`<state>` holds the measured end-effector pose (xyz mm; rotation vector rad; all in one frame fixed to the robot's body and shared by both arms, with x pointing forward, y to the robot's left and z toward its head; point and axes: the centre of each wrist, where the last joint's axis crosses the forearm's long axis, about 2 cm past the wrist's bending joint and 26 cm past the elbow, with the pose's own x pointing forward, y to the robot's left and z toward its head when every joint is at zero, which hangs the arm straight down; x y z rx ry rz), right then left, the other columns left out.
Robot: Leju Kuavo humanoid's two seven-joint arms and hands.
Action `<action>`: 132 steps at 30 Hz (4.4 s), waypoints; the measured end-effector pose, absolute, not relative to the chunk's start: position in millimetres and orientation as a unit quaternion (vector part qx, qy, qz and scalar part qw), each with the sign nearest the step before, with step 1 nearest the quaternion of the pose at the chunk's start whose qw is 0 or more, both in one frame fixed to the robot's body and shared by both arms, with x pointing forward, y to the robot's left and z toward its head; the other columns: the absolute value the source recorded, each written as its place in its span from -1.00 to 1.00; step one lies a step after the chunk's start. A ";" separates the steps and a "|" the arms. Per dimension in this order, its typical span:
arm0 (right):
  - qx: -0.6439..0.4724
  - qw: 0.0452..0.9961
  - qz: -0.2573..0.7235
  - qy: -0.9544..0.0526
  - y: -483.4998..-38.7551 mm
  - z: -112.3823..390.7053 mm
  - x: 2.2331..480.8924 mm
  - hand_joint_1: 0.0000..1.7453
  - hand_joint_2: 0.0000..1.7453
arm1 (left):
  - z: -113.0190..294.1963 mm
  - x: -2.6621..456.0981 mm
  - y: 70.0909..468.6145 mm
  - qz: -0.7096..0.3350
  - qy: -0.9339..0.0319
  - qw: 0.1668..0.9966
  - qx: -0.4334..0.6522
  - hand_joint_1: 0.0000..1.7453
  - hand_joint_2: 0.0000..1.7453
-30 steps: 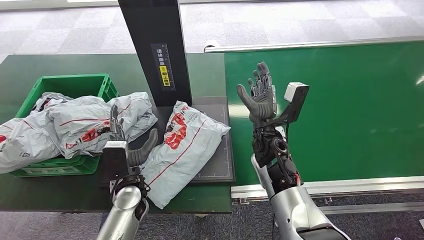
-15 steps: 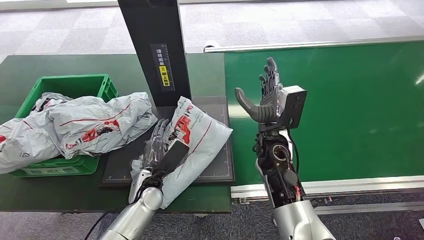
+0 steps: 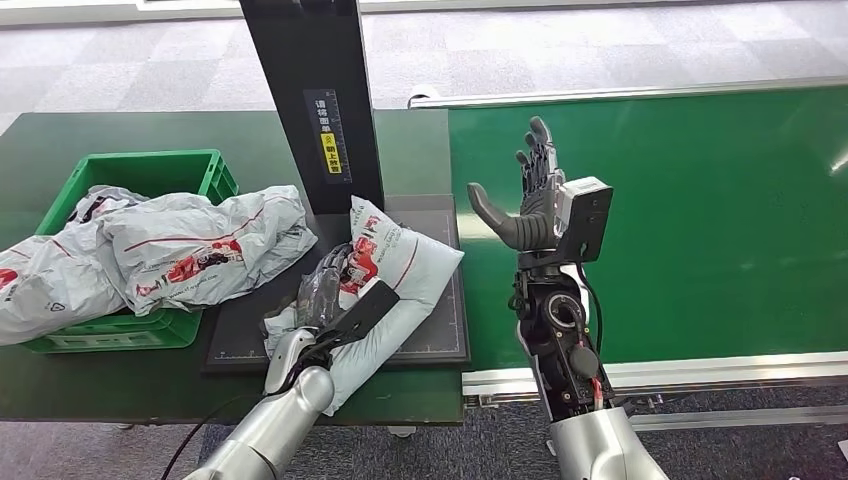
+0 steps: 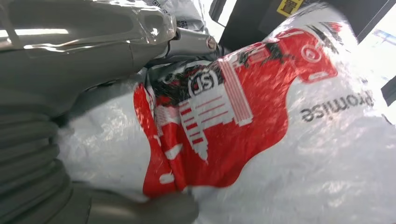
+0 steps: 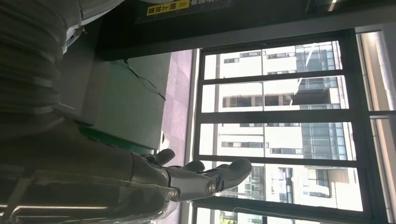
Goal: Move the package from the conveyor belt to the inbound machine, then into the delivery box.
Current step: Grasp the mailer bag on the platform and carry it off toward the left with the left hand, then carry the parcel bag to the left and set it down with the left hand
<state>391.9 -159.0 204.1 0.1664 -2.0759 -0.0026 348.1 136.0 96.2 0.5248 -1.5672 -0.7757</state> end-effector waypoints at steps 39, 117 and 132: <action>0.052 0.504 0.031 -0.862 -156.9 204.3 392.6 -1.00 1.00 | 129.3 334.4 153.0 -0.101 -0.861 0.431 0.250 1.00 1.00; 0.065 0.529 0.090 -0.841 -153.7 184.0 389.7 -1.00 1.00 | 234.9 469.7 367.5 -0.337 -0.424 0.315 0.779 -1.00 -1.00; 0.061 0.523 0.082 -0.846 -155.5 183.3 389.9 -1.00 1.00 | 270.9 444.4 316.5 -0.376 -0.674 0.145 0.619 -1.00 -1.00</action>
